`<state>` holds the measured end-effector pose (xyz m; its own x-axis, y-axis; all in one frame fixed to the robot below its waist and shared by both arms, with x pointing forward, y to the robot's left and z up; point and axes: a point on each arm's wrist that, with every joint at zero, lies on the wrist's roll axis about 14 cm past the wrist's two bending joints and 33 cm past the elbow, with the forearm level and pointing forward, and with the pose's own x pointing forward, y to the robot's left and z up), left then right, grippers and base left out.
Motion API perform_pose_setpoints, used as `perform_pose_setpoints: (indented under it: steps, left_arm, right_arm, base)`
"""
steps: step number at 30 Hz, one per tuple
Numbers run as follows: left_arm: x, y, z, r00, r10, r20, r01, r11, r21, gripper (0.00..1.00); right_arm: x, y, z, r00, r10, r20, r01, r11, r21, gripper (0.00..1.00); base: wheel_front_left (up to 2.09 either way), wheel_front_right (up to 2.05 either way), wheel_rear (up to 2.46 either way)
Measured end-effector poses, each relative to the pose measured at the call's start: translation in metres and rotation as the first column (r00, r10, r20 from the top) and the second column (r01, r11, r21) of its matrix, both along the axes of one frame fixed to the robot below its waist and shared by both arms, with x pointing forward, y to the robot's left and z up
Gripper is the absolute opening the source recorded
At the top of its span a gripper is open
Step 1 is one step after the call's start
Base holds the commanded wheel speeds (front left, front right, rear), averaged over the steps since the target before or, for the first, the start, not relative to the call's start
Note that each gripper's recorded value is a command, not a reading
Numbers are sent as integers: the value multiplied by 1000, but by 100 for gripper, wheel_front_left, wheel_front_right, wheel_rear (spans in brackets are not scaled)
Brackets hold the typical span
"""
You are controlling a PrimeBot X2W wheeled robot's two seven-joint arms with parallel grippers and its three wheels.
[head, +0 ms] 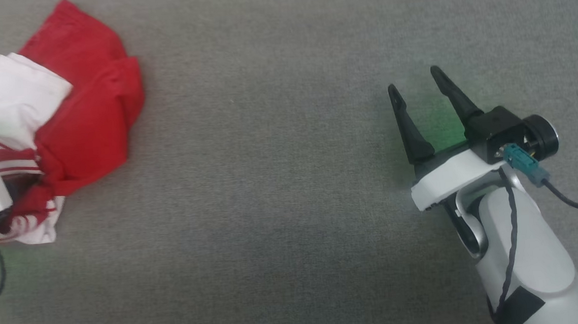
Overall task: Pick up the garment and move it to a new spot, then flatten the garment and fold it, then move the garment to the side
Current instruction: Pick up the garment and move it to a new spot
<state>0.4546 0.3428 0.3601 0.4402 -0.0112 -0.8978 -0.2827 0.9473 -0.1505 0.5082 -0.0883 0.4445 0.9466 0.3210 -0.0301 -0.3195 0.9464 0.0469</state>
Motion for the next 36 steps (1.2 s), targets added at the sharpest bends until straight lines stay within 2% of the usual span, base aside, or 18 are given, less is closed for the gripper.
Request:
perform_pose_setpoints:
  steps: [1, 2, 3, 4, 5, 8, 11, 14, 18, 22, 26, 31, 34, 35, 36]
  left_arm:
    - [2, 0, -3, 1000, -4, -5, 4, 1000, 0, 93]
    - [5, 0, -5, 1000, -5, -1, 5, 1000, 1, 53]
    - [7, 1, -6, 1000, -4, 4, 4, 1000, 4, 24]
    - [8, 2, -6, 1000, -5, 10, 5, 1000, 7, 4]
    - [9, 1, -6, 1000, -11, 19, 11, 1000, 14, 0]
    - [13, 0, 3, 997, -20, 76, 18, 999, 32, 0]
    - [17, 2, 25, 979, -68, 195, 47, 993, 108, 0]
    - [31, 3, 58, 932, -116, 342, 56, 982, 180, 0]
    - [43, -10, 99, 857, -197, 475, 90, 967, 239, 0]
    - [55, -50, 137, 761, -322, 562, 192, 941, 279, 0]
    - [68, -111, 171, 639, -448, 625, 341, 894, 291, 0]
    - [79, -203, 214, 438, -574, 692, 532, 786, 315, 0]
    - [80, -261, 234, 313, -621, 718, 634, 700, 329, 0]
    - [80, -261, 234, 313, -621, 718, 634, 700, 329, 0]
    - [79, -281, 239, 274, -632, 725, 665, 669, 331, 0]
  right_arm:
    - [1, -2, -2, 1000, -4, -3, 4, 1000, -1, 100]
    - [3, -3, -3, 1000, -8, -4, 8, 1000, -1, 100]
    - [3, -5, -5, 1000, -11, -5, 11, 1000, -2, 100]
    - [3, -6, -5, 1000, -13, -5, 13, 1000, -3, 100]
    - [3, -6, -4, 1000, -13, -3, 13, 1000, -4, 100]
    - [2, -3, 6, 1000, -5, 17, 5, 1000, 1, 100]
    - [-3, -1, 25, 999, -6, 48, 5, 1000, 20, 100]
    - [-12, -6, 35, 998, -21, 59, 19, 999, 32, 100]
    - [-25, -16, 49, 996, -54, 77, 50, 997, 50, 100]
    - [-41, -37, 59, 990, -117, 82, 110, 990, 83, 100]
    - [-57, -65, 65, 977, -195, 85, 186, 977, 105, 100]
    - [-76, -101, 69, 952, -293, 87, 281, 951, 128, 100]
    - [-84, -120, 70, 934, -345, 86, 331, 933, 143, 100]
    - [-84, -120, 70, 934, -345, 86, 331, 933, 143, 100]
    - [-87, -127, 70, 928, -362, 84, 348, 926, 147, 100]
  base:
    - [0, 0, 0]
    - [0, 0, 0]
    - [0, 0, 0]
    - [0, 0, 0]
    - [0, 0, 0]
    - [0, 0, 0]
    - [0, 0, 0]
    - [0, 0, 0]
    - [0, 0, 0]
    - [0, 0, 0]
    - [0, 0, 0]
    - [0, 0, 0]
    - [0, 0, 0]
    - [0, 0, 0]
    - [0, 0, 0]
